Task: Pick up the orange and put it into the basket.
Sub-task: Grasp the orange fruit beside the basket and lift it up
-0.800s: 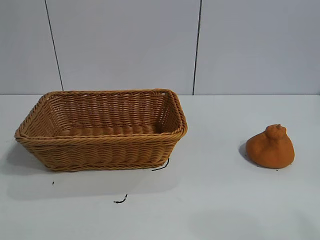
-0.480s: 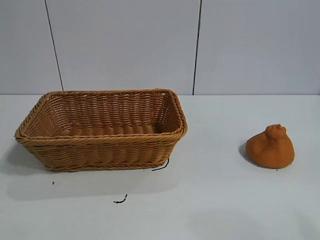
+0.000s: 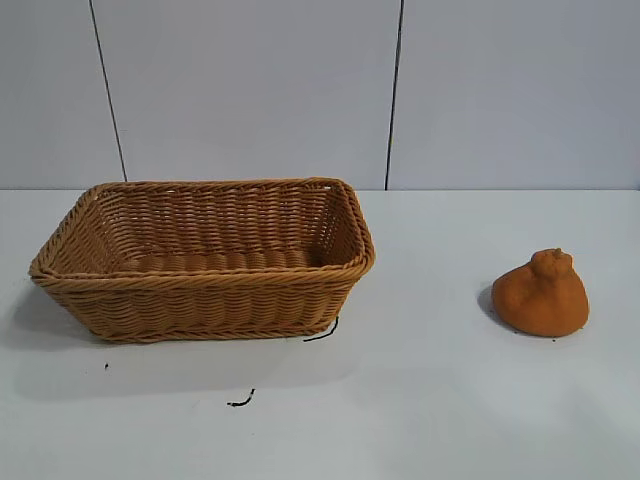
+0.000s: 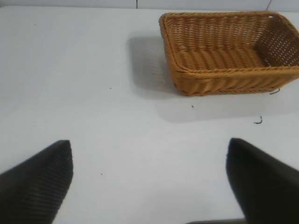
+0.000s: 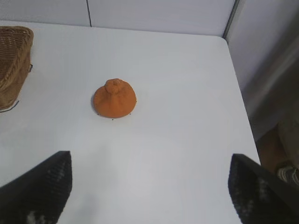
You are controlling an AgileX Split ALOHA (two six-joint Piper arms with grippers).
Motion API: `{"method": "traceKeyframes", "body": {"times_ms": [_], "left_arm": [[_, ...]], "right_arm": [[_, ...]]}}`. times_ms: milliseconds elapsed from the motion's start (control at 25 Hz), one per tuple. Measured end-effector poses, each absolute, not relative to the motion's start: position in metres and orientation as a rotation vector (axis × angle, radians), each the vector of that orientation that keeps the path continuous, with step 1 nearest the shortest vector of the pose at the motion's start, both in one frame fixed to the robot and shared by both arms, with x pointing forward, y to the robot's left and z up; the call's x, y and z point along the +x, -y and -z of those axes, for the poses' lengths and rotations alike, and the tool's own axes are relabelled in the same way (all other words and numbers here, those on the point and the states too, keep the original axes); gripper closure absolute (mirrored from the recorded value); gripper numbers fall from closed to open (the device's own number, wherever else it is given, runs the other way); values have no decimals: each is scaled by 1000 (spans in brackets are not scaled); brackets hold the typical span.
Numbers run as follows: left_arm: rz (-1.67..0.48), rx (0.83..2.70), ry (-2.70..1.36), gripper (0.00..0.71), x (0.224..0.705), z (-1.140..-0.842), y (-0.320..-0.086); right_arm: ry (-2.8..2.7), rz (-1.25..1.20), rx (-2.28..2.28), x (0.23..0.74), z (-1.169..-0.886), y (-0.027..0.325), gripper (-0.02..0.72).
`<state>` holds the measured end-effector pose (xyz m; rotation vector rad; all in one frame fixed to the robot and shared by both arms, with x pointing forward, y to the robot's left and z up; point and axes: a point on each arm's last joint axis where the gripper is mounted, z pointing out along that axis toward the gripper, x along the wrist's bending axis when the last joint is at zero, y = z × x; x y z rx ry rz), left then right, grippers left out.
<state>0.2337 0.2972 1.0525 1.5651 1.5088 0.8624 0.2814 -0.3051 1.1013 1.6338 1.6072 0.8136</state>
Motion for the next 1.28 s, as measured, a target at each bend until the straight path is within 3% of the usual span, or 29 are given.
{"method": "traceKeyframes", "body": {"times_ms": [200, 440, 800, 1280], "left_arm": [[-862, 1565, -1509, 71, 234, -1052, -297], [-862, 1565, -1509, 71, 234, -1052, -297], [-862, 1565, -1509, 71, 234, -1052, -297], [-862, 1565, -1509, 71, 234, -1052, -297]], "right_arm": [[-1707, -681, 1781, 353, -1126, 301, 59], [-1902, -521, 1916, 450, -1117, 290, 59], [-2078, -320, 2069, 564, -1053, 278, 59], [-2156, -205, 2149, 624, -947, 273, 59]]}}
